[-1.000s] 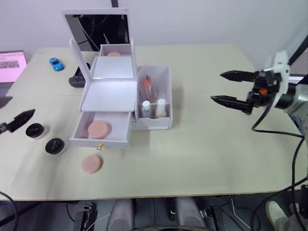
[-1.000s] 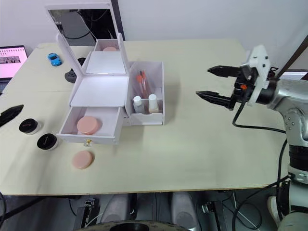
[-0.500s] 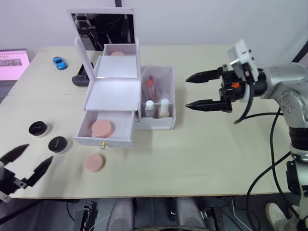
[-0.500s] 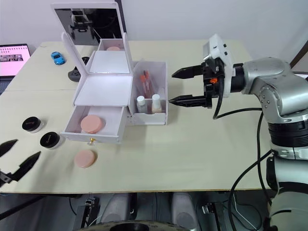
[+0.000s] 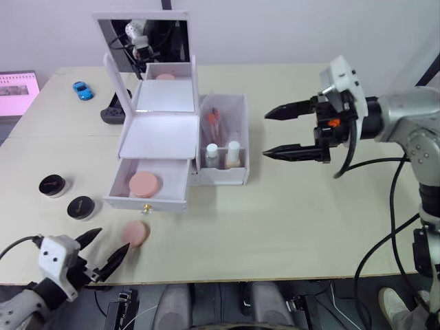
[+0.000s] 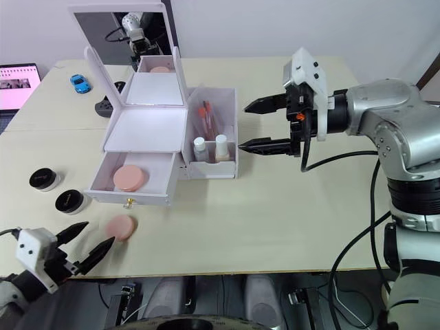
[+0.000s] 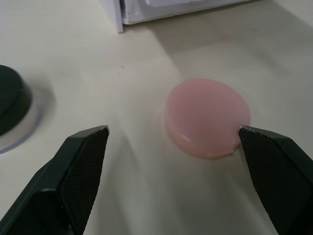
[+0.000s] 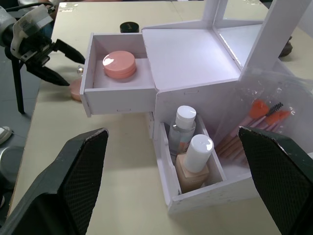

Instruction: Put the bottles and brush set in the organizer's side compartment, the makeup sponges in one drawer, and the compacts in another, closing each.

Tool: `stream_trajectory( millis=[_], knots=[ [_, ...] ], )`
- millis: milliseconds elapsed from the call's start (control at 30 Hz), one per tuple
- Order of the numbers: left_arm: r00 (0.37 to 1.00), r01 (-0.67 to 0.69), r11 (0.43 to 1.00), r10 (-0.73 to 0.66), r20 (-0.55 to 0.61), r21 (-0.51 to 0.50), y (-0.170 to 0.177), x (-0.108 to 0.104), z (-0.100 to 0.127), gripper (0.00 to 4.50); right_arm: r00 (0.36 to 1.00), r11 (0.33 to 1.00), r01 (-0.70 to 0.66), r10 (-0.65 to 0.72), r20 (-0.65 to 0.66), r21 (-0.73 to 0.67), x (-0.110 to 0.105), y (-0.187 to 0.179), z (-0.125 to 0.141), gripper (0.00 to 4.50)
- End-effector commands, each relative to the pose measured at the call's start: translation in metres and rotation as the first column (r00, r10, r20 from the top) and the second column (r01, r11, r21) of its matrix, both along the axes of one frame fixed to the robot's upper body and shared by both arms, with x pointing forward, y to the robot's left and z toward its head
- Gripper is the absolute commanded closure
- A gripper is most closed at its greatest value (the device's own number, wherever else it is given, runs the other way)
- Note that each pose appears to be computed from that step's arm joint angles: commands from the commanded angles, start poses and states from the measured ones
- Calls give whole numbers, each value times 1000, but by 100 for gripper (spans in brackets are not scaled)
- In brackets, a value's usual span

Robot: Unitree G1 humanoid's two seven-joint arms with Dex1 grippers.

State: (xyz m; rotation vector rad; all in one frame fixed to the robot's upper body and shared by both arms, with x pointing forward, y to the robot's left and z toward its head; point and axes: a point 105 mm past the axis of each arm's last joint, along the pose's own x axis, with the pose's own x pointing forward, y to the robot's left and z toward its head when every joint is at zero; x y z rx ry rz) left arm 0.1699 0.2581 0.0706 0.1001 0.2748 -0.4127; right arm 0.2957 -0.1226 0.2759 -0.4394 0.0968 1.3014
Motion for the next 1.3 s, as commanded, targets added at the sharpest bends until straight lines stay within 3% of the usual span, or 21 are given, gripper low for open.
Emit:
stream_trajectory(
  millis=[33,467,567,633,833,1000,1133,1300],
  knots=[
    [1000,23,1000,-24,-11,-17,-12,3,-1,7,997,999,32,-33,74,10,-1,-6,14,0],
    [998,48,998,-50,-36,-40,-33,27,-9,7,989,995,95,-96,116,8,1,-12,19,0],
    [998,51,998,-53,-45,-32,-32,27,-9,86,989,995,95,-96,116,12,-1,-11,19,0],
    [998,44,999,-45,-51,-20,-26,26,-10,180,988,995,100,-101,118,15,-2,-11,19,0],
    [999,15,999,-16,-39,-33,-17,25,-9,184,986,994,108,-109,123,15,0,-11,18,0],
    [982,-131,975,152,110,-177,18,30,27,184,988,996,89,-90,123,16,1,-9,18,0],
    [942,-223,951,266,203,-213,55,26,58,184,995,999,37,-39,95,22,-3,-6,16,0],
    [926,-156,971,208,315,-183,63,39,108,184,997,999,-12,9,72,40,-7,-3,18,0]
  ],
)
